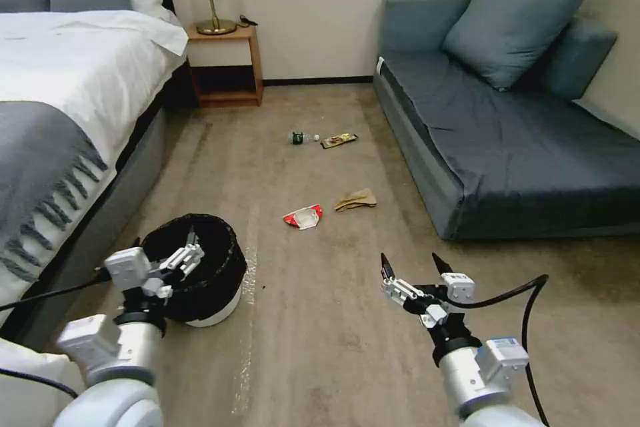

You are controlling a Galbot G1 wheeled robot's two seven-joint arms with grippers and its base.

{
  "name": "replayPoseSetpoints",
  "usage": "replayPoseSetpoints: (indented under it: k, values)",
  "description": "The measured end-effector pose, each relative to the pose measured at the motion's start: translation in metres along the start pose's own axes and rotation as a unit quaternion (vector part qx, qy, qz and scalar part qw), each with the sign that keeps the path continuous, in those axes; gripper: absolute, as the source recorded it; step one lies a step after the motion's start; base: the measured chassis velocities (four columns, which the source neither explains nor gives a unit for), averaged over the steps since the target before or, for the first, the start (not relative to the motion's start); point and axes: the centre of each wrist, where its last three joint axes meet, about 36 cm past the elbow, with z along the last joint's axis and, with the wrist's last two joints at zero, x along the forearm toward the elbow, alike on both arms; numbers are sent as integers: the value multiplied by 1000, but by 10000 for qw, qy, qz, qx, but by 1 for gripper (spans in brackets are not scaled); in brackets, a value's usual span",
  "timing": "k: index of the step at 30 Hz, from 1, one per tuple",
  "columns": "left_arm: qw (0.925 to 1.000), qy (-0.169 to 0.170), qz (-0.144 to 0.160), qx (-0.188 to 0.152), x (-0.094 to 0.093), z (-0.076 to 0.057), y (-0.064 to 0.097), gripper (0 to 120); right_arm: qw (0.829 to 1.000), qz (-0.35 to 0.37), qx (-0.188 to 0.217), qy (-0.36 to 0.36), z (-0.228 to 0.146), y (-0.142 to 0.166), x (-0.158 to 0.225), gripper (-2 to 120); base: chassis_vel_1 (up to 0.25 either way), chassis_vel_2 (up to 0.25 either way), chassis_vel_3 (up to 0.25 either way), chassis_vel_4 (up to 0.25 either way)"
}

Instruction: Pick up the trash bin, then pick up the garbage on the floor and place it into the trash bin.

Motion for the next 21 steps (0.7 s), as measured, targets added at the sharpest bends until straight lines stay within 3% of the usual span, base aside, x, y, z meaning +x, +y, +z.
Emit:
replayPoseSetpoints:
  k: [3, 5, 12, 21]
  values:
    - [10000, 0, 0, 0, 0, 0, 0, 100, 10000, 0, 0, 0, 0, 0, 0, 100, 0, 0, 0, 0]
    - [9997, 214, -141, -36, -11, 15, 11, 100, 10000, 24, 10, -51, 1, -5, -5, 100, 0, 0, 0, 0]
    - [9987, 379, -314, -154, -24, 32, 31, 100, 9999, 77, 1, -93, 4, -9, -8, 100, 0, 0, 0, 0]
    - [9948, 561, -783, -323, -59, 40, 66, 96, 9998, 130, -32, -124, 9, -9, -11, 100, 0, 0, 0, 0]
